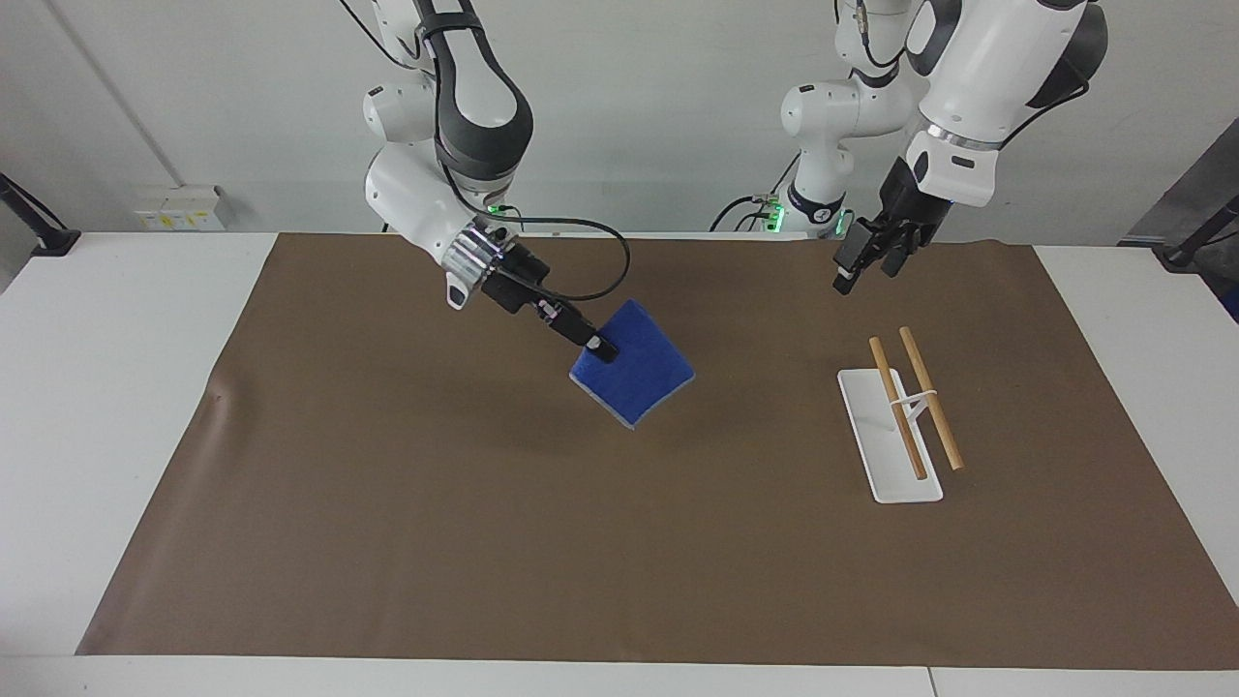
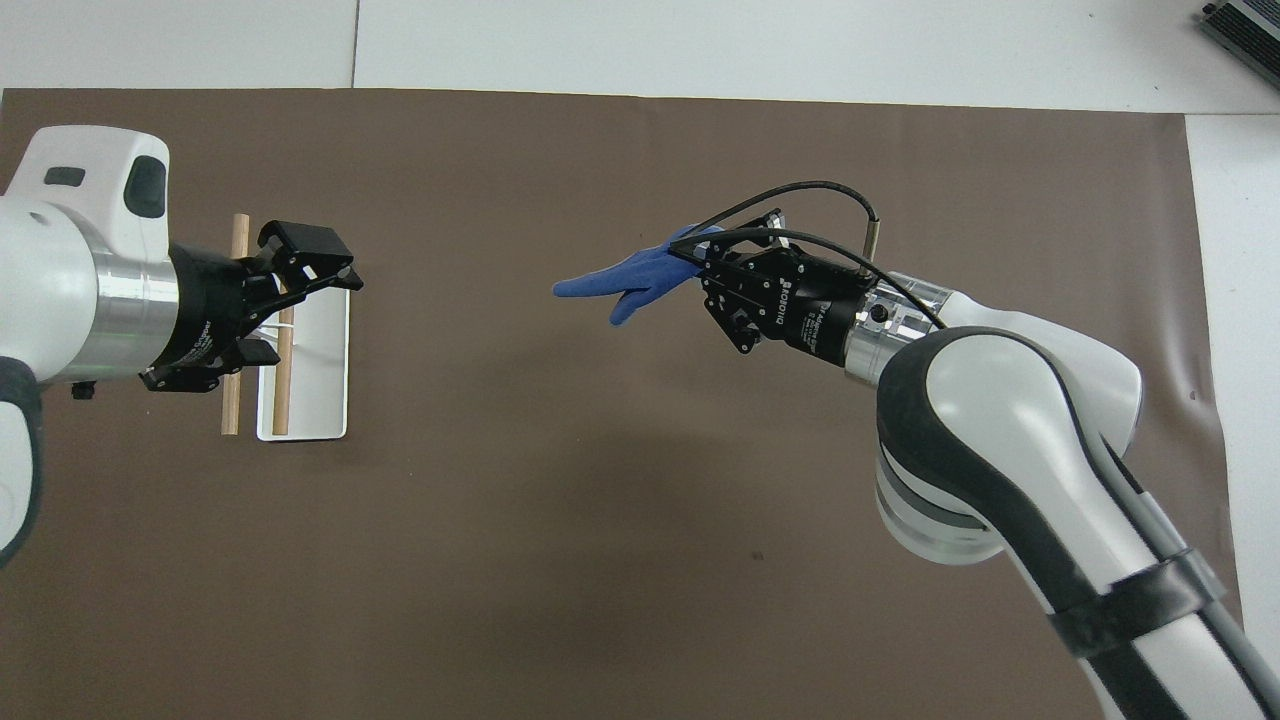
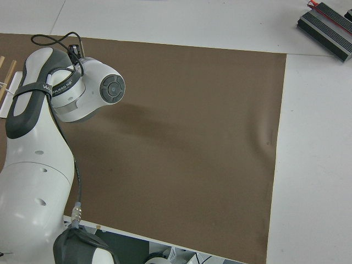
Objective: Right arm passes towel to left arm to hang
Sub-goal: 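Carry the towel toward center while the left gripper reaches toward it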
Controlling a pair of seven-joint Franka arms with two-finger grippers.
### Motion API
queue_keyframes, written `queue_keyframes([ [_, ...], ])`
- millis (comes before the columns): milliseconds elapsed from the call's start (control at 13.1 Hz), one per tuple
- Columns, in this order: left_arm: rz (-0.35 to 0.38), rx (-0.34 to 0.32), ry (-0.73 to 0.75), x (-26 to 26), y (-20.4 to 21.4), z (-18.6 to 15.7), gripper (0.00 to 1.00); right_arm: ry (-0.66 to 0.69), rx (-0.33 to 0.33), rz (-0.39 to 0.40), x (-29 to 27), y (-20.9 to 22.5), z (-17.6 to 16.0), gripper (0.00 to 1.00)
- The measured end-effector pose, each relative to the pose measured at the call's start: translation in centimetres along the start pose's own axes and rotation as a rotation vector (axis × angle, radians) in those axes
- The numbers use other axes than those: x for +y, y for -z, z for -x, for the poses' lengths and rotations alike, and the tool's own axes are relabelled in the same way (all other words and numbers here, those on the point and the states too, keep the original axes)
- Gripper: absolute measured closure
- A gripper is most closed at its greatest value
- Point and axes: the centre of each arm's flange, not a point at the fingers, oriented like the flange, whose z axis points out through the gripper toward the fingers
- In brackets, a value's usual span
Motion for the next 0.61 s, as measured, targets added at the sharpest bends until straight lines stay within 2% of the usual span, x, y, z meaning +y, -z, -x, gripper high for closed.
queue_keyframes([
  [153, 0.100, -0.004, 0.161, 1.0, -0.8, 0.3, 0.00, -0.080, -0.013, -0.045, 0.3, -0.3, 0.3, 0.96],
  [383, 0.240, 0.038, 0.388, 3.0, -2.5, 2.4, 0.00, -0.165, -0.013, -0.091, 0.7, -0.9, 1.5, 0.96],
  [613, 0.289, 0.043, 0.473, 3.4, -4.9, 4.2, 0.00, -0.206, -0.011, -0.094, 1.1, -2.2, 3.9, 0.96],
])
